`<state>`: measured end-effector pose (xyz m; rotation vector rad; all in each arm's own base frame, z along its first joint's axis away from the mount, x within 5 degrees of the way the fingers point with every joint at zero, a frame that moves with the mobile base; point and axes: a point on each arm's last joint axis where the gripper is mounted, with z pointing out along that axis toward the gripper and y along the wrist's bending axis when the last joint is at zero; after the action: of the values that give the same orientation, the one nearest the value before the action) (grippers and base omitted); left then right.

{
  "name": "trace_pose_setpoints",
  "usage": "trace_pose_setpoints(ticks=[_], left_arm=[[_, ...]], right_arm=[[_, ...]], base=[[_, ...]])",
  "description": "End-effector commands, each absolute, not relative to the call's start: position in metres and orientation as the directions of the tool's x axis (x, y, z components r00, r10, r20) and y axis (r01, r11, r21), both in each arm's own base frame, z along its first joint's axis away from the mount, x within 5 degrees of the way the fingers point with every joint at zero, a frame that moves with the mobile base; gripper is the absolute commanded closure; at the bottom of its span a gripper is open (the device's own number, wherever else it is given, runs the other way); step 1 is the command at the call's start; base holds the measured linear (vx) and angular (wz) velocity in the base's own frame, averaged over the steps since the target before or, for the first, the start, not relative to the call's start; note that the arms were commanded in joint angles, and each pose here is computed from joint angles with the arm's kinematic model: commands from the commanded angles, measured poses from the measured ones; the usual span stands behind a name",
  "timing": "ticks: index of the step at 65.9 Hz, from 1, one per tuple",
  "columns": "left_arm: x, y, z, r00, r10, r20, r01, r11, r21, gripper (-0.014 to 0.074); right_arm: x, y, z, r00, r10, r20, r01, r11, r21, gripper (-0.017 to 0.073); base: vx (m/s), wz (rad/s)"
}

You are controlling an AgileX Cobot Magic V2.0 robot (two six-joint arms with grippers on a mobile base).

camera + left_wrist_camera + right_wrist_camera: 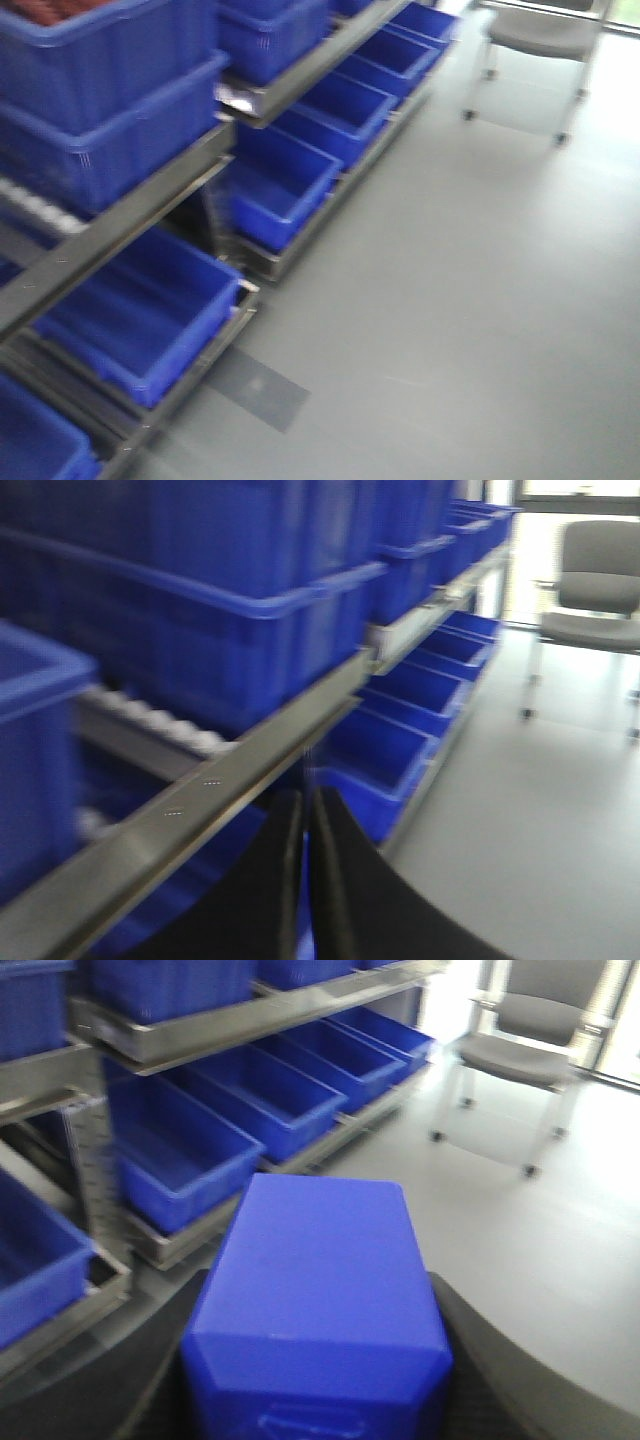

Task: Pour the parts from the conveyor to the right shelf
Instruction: 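Drive between the shelf racks and face an empty blue bin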

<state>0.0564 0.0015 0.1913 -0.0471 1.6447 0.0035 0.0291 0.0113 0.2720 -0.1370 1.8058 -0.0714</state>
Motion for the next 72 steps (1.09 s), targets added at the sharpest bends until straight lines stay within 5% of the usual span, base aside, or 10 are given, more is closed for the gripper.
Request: trace_pose_setpoints(ticks=[1, 72], left_arm=[[0.0556, 0.0014, 0.2052, 0.025, -0.042, -0.999, -0.027, 0.999, -0.043, 0.0600], [0.0556, 0.0014, 0.2052, 0.025, -0.042, -0.999, -0.027, 0.999, -0.043, 0.0600]], right_arm=[[0.0302, 0.0100, 0.2855, -0.153, -0.124, -0.980, -0.028, 0.992, -0.121, 0.0564], [0.0302, 0.0100, 0.2855, -0.153, -0.124, -0.980, -0.028, 0.992, -0.121, 0.0564]], base=[[0.34, 1.00], [0.18, 0.78]])
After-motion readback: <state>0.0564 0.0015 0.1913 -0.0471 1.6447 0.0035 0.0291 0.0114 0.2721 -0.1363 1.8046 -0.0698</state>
